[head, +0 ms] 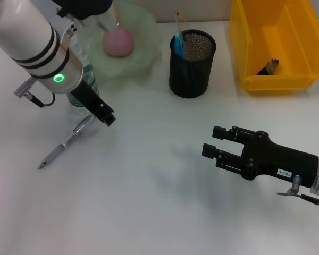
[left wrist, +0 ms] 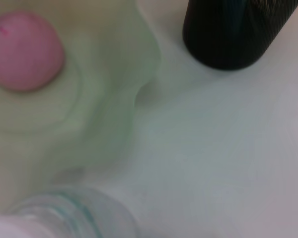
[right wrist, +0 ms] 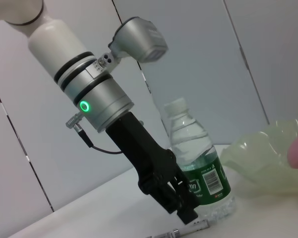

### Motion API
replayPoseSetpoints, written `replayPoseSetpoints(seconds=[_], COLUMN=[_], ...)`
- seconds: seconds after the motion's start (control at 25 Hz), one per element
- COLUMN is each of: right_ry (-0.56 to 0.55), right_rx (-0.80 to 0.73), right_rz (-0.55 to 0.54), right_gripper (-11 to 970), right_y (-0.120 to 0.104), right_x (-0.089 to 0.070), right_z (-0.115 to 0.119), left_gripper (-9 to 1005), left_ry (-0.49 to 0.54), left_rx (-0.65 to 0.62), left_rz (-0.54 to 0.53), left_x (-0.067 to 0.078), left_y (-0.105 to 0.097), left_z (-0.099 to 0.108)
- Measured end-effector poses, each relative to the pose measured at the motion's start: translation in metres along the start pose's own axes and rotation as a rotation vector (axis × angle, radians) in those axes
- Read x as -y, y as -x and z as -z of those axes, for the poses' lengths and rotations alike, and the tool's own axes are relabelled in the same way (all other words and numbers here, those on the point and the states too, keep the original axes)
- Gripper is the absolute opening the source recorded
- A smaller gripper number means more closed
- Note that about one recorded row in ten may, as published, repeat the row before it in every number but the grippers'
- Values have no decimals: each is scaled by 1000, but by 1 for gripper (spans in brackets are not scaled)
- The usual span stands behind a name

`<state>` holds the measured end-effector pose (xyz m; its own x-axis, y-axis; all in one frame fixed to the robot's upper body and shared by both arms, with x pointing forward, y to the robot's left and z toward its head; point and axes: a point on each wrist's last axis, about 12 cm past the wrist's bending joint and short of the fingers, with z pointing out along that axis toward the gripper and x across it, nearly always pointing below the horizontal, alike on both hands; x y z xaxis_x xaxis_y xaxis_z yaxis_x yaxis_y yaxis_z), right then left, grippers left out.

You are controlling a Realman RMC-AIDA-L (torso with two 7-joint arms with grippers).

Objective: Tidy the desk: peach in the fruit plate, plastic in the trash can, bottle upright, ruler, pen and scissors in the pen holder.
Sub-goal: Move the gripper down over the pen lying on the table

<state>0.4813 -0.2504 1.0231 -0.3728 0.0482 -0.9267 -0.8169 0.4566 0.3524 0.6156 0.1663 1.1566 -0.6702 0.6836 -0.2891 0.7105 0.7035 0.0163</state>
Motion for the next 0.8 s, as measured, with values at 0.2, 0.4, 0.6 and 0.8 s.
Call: replayPoseSetpoints(seconds=[0.2,0.4,0.6,0.8], right_ry=[0,-3,-3,-2], right_rx=[3,4,4,4], right_rz=[-4,1,-1,1], right_gripper=[615,615,615,615], right_y=[-3,-5,-6,-7], right_x=[-2,-3,-4,-5], right_z=[-1,1,0,0], left_gripper=[296,533,566,566], left_ry=[38,67,78,76], left_rx=[-57,-75,-85,-100], left_rz=[1,9,10,16], left_x=[-4,-7,-8,-9], left_y=[-1,-2,-3,-6], left_z=[-10,-13,-14,-17])
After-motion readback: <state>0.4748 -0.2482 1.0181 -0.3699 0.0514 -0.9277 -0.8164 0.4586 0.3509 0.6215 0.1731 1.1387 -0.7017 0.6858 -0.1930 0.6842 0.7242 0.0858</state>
